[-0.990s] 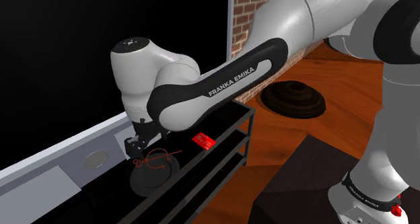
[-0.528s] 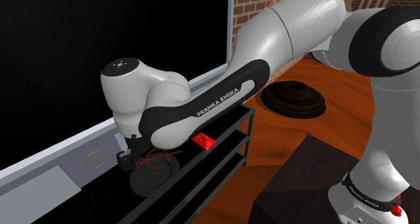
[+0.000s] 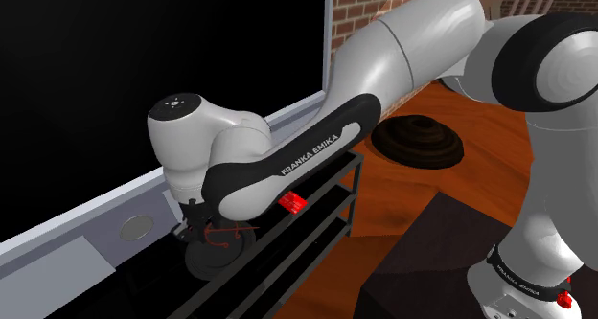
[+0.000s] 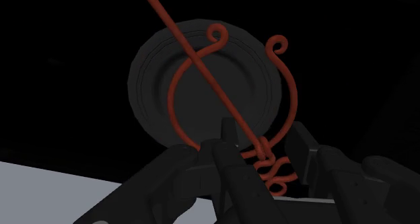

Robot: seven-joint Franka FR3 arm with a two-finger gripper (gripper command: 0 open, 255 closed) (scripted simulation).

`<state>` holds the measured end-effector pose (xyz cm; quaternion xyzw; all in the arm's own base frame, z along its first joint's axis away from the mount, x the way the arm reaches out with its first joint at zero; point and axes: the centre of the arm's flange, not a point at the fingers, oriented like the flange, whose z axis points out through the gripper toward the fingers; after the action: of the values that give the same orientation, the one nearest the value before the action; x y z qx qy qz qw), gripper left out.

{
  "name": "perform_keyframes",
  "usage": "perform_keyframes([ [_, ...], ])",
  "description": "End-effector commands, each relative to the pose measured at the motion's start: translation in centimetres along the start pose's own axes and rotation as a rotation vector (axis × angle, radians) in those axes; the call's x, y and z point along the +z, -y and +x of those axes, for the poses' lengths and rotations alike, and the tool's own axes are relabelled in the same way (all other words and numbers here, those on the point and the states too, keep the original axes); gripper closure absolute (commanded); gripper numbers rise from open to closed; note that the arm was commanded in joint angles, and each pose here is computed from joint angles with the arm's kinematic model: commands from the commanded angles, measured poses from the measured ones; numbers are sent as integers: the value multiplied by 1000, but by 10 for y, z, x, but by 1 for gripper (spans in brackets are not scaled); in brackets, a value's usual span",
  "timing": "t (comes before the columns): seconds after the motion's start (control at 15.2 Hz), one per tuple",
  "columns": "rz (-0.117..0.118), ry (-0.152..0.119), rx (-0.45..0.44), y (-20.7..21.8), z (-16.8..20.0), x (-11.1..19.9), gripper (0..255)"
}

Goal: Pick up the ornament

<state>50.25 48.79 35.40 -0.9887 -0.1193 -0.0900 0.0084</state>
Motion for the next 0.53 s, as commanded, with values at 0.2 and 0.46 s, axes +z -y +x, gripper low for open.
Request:
perform_keyframes([
  [0.2,-6,6,2,-2,-2,4,255],
  [0.46,-6,7,2,-2,3,-6,255],
])
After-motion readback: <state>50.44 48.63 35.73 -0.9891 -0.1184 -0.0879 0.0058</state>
